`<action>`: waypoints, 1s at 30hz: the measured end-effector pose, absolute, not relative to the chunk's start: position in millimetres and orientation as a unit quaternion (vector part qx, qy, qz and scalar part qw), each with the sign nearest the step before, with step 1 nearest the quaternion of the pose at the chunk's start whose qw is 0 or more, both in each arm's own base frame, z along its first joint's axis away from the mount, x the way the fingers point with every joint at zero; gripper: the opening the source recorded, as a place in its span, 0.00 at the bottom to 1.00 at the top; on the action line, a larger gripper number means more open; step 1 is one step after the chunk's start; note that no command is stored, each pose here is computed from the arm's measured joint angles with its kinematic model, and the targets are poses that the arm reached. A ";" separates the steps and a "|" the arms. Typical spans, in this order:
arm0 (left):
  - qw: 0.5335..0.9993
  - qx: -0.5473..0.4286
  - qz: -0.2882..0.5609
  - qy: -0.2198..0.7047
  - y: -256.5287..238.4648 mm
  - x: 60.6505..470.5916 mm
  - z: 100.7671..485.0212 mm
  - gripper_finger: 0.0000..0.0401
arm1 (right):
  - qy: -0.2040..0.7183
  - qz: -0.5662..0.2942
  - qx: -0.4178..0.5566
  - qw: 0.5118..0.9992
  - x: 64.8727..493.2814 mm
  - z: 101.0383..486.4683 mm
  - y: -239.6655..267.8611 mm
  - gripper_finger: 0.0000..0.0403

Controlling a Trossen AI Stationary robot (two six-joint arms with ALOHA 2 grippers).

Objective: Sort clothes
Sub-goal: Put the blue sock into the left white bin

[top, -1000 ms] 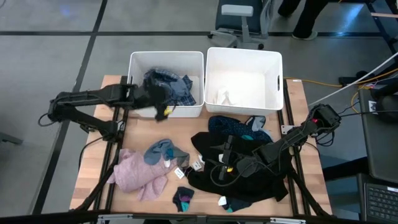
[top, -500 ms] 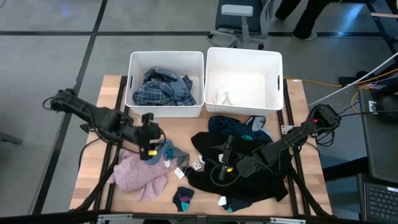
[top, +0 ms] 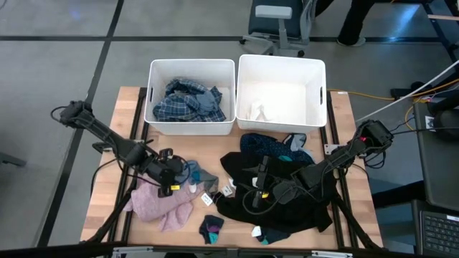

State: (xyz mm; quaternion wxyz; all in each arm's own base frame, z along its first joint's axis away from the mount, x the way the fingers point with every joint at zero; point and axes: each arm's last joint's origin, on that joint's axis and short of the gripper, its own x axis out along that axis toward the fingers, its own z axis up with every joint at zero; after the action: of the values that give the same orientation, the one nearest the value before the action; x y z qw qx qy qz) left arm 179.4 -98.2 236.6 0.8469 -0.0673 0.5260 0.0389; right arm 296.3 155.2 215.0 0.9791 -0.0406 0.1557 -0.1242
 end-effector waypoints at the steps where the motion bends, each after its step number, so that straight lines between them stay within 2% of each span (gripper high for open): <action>1: 0.846 -0.071 0.036 0.527 -98.5 178.9 232.0 0.48 | 0.156 -0.124 -0.041 0.979 296.4 215.0 155.1 0.61; 9: 0.831 -0.086 0.036 0.548 -96.7 172.4 207.2 0.48 | 0.155 -0.125 -0.041 0.979 296.4 215.0 155.1 0.61; 16: 0.829 -0.107 0.002 0.549 -99.7 173.5 202.4 0.47 | 0.155 -0.126 -0.041 0.979 296.4 215.0 155.0 0.61; 21: 0.822 -0.101 -0.005 0.561 -98.3 170.0 193.9 0.38 | 0.155 -0.126 -0.041 0.979 296.4 215.0 155.0 0.61; 30: 0.821 -0.089 -0.029 0.563 -98.5 168.9 188.7 0.14 | 0.155 -0.126 -0.041 0.979 296.4 215.0 154.9 0.61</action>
State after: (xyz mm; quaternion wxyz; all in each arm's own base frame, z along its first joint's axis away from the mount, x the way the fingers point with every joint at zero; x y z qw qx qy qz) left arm 168.9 -98.5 188.7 0.8211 -0.0888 0.5632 -0.0288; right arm 296.4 154.9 215.0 0.9789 -0.0412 0.1554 -0.1257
